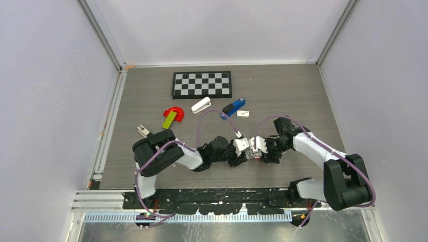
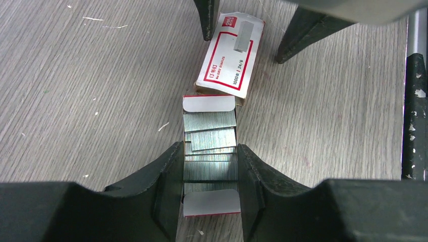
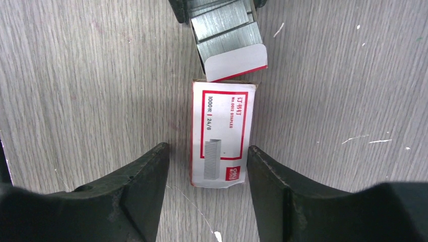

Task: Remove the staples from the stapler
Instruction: Close the staple box at the center of the board.

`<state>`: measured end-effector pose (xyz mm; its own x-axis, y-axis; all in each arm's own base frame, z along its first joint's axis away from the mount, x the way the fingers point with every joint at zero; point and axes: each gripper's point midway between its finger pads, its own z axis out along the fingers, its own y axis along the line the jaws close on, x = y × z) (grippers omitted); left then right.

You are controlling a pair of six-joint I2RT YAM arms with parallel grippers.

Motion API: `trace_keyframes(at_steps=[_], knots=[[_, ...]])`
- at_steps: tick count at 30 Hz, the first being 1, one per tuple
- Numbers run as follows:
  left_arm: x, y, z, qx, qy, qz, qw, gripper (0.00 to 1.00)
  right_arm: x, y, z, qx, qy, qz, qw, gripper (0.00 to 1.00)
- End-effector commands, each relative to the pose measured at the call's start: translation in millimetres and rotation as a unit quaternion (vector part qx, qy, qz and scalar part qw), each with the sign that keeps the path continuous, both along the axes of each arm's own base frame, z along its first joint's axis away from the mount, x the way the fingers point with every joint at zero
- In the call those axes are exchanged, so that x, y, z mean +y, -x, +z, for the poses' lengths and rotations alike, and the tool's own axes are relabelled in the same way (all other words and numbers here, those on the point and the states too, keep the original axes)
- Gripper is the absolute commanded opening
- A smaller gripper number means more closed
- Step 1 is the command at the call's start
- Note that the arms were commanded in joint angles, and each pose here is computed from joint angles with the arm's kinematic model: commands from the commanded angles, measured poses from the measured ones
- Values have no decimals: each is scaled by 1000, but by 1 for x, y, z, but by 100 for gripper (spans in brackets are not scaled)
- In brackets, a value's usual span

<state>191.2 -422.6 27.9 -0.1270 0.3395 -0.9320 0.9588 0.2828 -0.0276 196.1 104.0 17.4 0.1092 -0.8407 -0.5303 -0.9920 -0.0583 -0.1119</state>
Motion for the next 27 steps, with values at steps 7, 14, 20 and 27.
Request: trace_keyframes(at_steps=[7, 14, 20, 27], knots=[[9, 9, -30, 16, -57, -13, 998, 26, 6, -11, -1, -28, -11, 8, 1000, 52], [6, 10, -31, 13, -66, -18, 998, 26, 7, -9, -2, -34, -10, 17, 999, 51], [6, 12, -32, 9, -69, -20, 997, 25, 8, -10, -2, -35, -9, 17, 999, 49], [7, 16, -34, 9, -71, -29, 997, 25, 7, -16, -6, -42, -2, -4, 999, 47]])
